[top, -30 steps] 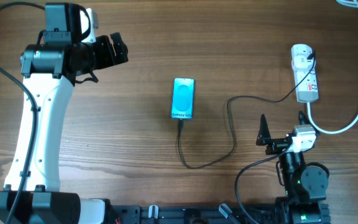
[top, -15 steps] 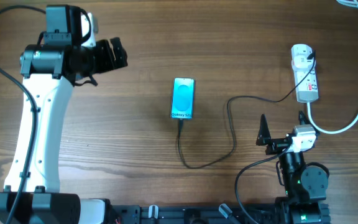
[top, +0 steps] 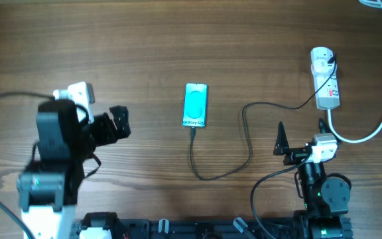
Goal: Plug charger to phone and switch on socket
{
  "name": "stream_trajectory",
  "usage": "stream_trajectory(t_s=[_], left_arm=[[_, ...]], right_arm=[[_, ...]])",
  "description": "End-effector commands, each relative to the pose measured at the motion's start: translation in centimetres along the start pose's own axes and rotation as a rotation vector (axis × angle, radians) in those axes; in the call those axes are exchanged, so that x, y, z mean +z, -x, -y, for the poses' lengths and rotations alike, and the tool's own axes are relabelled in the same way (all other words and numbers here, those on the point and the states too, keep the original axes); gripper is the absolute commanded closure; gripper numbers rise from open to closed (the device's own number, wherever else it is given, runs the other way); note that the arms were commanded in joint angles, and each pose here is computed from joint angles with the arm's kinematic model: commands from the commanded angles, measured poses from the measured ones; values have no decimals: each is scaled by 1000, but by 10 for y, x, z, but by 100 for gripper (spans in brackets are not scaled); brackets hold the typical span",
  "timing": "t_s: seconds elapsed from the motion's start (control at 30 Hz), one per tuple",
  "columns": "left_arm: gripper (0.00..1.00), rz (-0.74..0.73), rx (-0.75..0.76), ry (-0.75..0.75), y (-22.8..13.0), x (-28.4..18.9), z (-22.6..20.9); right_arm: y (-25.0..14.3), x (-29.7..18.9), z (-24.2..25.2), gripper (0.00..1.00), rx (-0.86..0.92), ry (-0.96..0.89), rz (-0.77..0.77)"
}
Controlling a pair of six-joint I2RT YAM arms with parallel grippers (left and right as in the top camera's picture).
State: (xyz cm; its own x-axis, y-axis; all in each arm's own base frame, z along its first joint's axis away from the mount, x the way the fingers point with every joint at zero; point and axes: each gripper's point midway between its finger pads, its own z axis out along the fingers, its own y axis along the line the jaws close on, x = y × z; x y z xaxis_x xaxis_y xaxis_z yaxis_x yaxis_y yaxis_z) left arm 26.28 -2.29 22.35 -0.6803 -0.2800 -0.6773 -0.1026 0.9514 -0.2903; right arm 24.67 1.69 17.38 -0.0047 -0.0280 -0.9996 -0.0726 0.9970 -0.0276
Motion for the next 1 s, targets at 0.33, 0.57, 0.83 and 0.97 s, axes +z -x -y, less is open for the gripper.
stream_trajectory(t_s=[0.33, 0.57, 0.83, 0.97], left_arm=[[0, 565, 69, -135, -32, -4, -16], [0, 750, 89, -183, -23, -6, -14], [0, 832, -55, -171, -23, 2, -32], [0, 837, -98, -106, -23, 4, -45]], right_arm=[[3, 0, 2, 0, 8, -11, 12], [3, 0, 2, 0, 9, -11, 12], [3, 0, 2, 0, 8, -11, 12], [3, 0, 2, 0, 8, -11, 12]])
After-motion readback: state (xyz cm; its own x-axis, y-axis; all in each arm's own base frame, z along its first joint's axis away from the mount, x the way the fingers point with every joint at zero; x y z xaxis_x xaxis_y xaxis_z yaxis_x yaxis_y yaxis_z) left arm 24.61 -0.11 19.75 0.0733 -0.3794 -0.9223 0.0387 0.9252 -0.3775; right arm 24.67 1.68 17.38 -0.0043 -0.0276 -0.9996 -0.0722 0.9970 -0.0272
